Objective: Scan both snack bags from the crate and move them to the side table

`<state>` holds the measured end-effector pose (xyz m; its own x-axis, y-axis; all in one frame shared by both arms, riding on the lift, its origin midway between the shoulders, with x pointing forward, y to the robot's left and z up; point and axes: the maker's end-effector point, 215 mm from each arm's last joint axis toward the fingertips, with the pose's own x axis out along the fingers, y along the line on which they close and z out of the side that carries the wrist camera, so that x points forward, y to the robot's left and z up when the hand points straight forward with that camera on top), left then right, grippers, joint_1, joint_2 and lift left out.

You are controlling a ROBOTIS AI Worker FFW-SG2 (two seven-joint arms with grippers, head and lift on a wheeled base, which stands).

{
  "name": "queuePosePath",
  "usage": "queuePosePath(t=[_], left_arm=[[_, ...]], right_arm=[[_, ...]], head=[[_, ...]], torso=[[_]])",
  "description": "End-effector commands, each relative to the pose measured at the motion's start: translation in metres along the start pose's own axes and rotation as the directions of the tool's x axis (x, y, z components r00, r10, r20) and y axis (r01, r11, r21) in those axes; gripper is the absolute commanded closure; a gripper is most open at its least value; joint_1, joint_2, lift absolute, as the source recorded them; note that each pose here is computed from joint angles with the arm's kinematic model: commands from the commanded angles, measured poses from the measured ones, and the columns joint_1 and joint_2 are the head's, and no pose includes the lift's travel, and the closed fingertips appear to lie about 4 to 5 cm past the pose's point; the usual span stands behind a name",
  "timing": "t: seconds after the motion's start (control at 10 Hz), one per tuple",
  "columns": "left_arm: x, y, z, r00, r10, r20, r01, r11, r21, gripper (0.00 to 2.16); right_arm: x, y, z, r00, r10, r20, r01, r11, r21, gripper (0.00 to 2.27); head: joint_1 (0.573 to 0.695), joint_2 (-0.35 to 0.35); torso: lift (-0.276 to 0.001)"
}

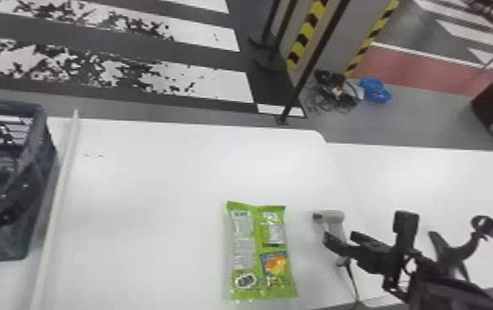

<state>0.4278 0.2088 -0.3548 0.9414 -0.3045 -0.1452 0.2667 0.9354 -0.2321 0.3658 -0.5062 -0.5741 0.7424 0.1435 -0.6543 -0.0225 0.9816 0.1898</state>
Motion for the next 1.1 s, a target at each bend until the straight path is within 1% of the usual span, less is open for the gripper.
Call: queuePosePath(t=[0.0, 0.1, 0.2, 0.3, 0.4, 0.5, 0.6, 0.7, 1.0], left_arm=[[-0.001, 0.000, 0.001, 1.000, 0.000, 0.000, 0.000, 1.000, 0.002, 0.04], [-0.001, 0.000, 0.001, 1.000, 0.000, 0.000, 0.000, 1.000, 0.002, 0.04], [-0.002, 0.002, 0.001, 1.000, 0.002, -0.001, -0.002, 1.000, 0.003, 0.04], [-0.003, 0.002, 0.000, 1.000, 0.001, -0.004, -0.001, 1.000, 0.002, 0.04], [-0.004, 0.003, -0.001, 1.000, 0.004, -0.004, -0.004, 1.000, 0.003, 0.04], [-0.005, 0.003, -0.001, 1.000, 0.003, -0.005, -0.003, 1.000, 0.003, 0.04], [-0.004, 0.003, 0.000, 1.000, 0.003, -0.003, -0.003, 1.000, 0.004, 0.04], [-0.004, 0.003, 0.001, 1.000, 0.004, -0.001, -0.004, 1.000, 0.001, 0.04], [-0.005, 0.002, 0.006, 1.000, 0.001, 0.007, -0.001, 1.000, 0.004, 0.04]], right_arm=[[0.007, -0.002, -0.009, 1.000, 0.002, -0.030, -0.002, 1.000, -0.002, 0.07], [0.009, -0.002, -0.013, 0.999, 0.000, -0.041, -0.001, 1.000, -0.007, 0.11], [0.012, -0.004, -0.013, 0.999, 0.002, -0.050, -0.002, 1.000, -0.005, 0.21], [0.016, -0.006, -0.017, 0.998, -0.001, -0.065, 0.000, 1.000, -0.016, 0.46], [0.019, -0.007, -0.017, 0.998, -0.010, -0.069, 0.009, 1.000, -0.026, 1.45], [0.020, -0.007, -0.018, 0.997, -0.017, -0.069, 0.015, 1.000, -0.025, 2.03], [0.019, -0.007, -0.018, 0.998, -0.017, -0.066, 0.015, 1.000, -0.023, 2.05], [0.015, -0.011, -0.018, 0.998, -0.024, -0.054, 0.024, 1.000, -0.011, 2.22], [-0.001, -0.001, -0.010, 1.000, -0.019, -0.007, 0.019, 1.000, 0.009, 2.22]], head=[[0.695, -0.350], [0.695, -0.350], [0.695, -0.350], [0.695, -0.350], [0.695, -0.350], [0.695, -0.350], [0.695, -0.350], [0.695, -0.350], [0.695, -0.350]], torso=[[-0.029], [-0.029], [-0.029], [-0.029], [-0.029], [-0.029], [-0.029], [-0.029], [-0.029]])
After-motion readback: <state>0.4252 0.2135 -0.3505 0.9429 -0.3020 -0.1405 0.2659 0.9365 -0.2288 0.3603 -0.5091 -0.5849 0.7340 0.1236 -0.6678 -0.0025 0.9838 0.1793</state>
